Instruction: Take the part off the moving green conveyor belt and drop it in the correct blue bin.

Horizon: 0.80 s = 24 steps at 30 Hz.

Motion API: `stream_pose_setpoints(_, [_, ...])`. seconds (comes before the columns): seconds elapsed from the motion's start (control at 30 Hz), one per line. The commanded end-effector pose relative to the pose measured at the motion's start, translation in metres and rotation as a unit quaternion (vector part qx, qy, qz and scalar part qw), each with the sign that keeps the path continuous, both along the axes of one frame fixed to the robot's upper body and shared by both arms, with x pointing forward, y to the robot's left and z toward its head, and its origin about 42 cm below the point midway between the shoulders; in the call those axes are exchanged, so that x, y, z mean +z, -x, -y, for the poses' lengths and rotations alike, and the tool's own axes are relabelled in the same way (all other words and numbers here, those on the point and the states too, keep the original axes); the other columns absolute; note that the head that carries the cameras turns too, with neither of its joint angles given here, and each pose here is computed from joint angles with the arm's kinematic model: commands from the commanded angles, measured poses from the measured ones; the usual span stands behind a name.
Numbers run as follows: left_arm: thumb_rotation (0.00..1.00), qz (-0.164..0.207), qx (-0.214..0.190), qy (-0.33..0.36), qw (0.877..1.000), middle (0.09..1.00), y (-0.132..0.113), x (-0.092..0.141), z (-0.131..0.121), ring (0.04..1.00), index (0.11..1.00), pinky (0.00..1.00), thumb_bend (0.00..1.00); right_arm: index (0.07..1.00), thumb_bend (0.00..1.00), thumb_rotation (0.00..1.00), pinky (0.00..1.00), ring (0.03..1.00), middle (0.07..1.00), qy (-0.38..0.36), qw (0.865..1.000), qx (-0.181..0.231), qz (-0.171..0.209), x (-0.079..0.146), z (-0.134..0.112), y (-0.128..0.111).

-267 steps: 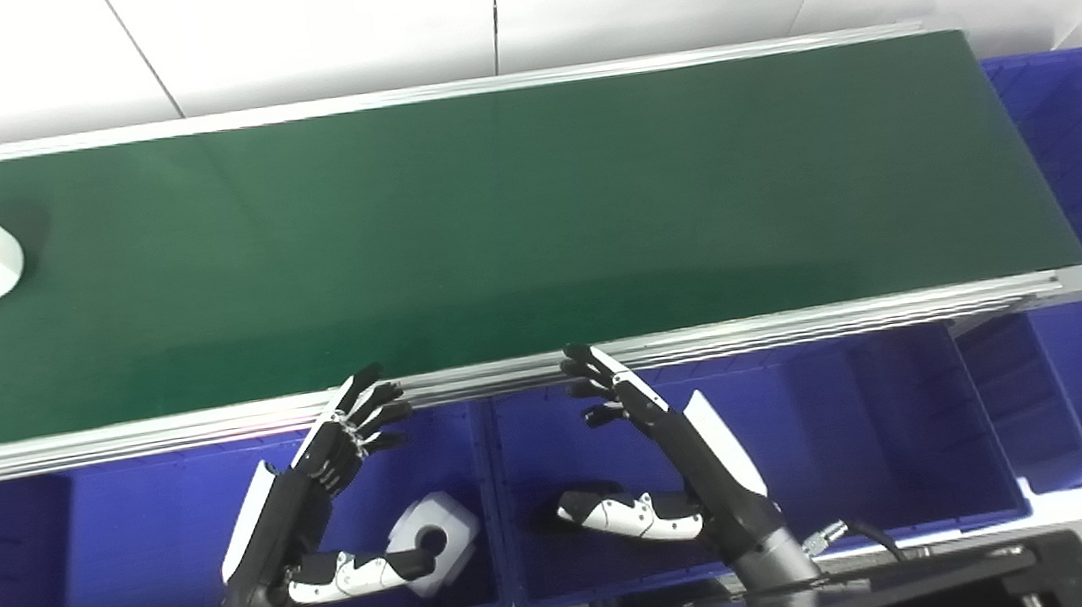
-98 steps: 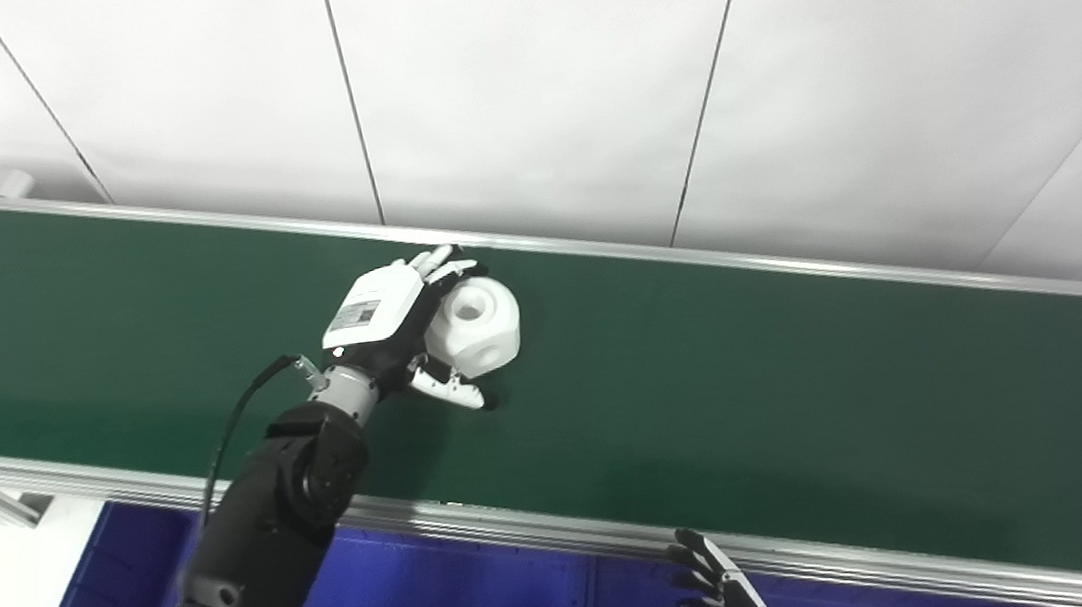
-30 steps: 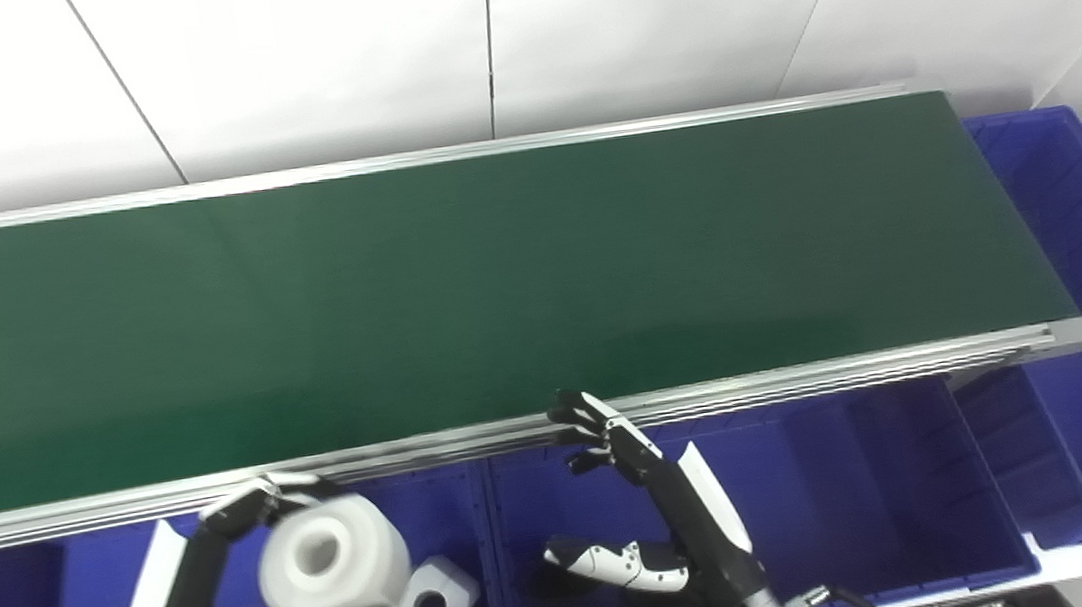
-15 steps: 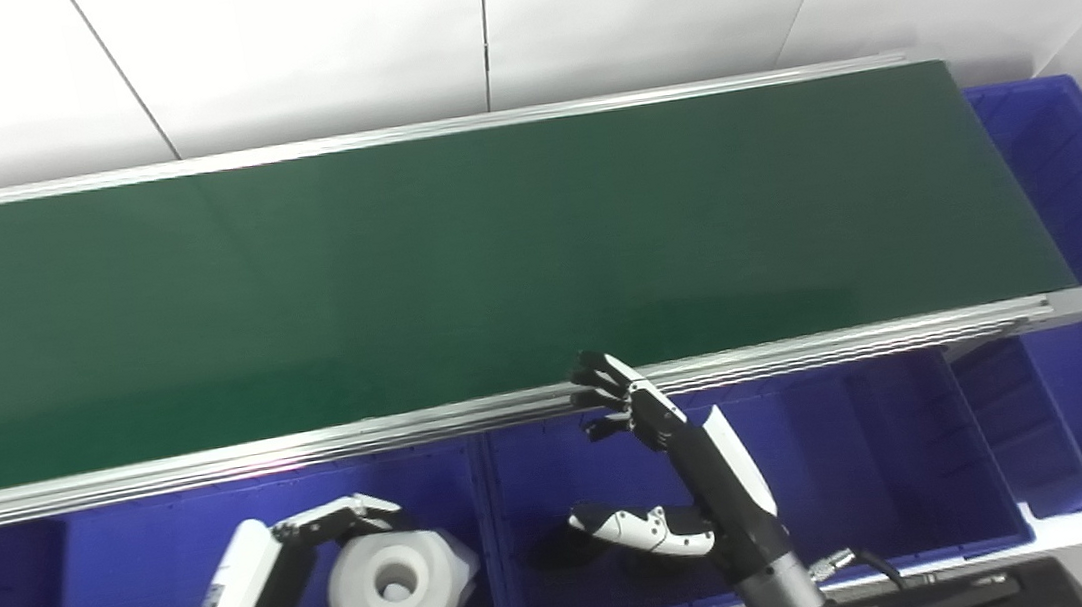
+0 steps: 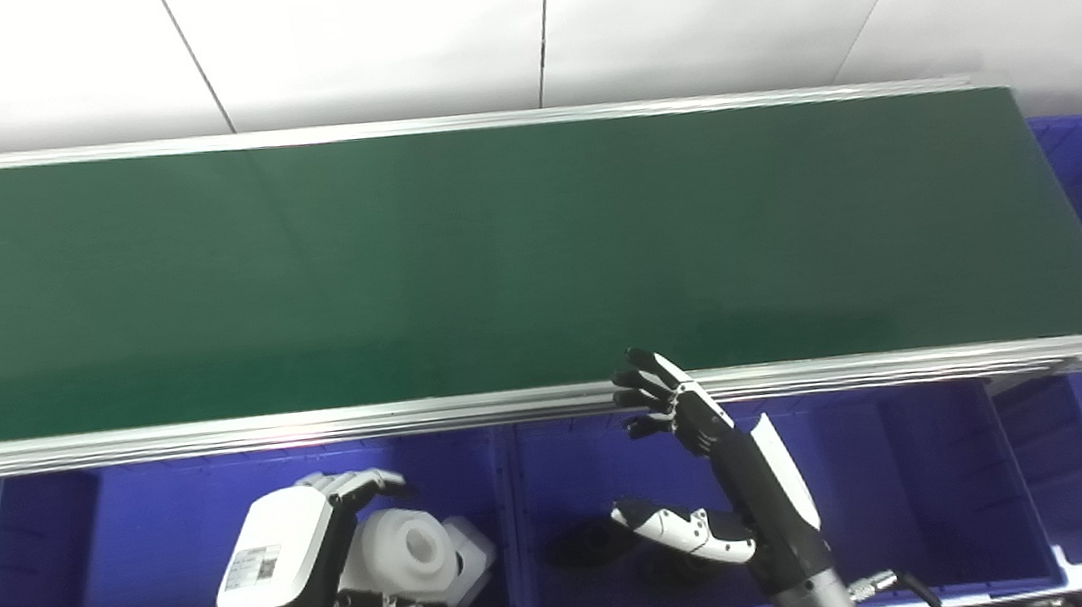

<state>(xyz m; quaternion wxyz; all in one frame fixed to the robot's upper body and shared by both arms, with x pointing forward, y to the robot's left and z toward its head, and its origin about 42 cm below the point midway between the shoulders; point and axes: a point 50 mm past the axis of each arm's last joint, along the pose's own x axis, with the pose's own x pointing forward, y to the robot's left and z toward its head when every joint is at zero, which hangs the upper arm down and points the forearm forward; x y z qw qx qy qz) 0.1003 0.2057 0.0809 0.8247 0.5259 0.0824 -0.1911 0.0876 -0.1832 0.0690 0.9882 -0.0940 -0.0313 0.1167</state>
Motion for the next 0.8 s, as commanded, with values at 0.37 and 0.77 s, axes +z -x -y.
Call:
stream_pose_setpoints(0.37, [0.52,0.021,-0.002,0.016,1.0,0.848,-0.002,0.007,0.001,0.862,0.816,0.96,0.7,0.906,0.65,0.5,0.67,0.794,0.843,-0.007,1.0,0.001,0.022,0.01,-0.001,0.003])
stream_pose_setpoints(0.77, [0.5,0.014,-0.055,0.401,0.914,0.887,-0.007,-0.001,-0.01,0.861,0.874,0.82,0.74,0.913,0.68,0.49,0.7,0.821,0.871,0.001,1.0,0.013,0.013,0.007,-0.005,0.007])
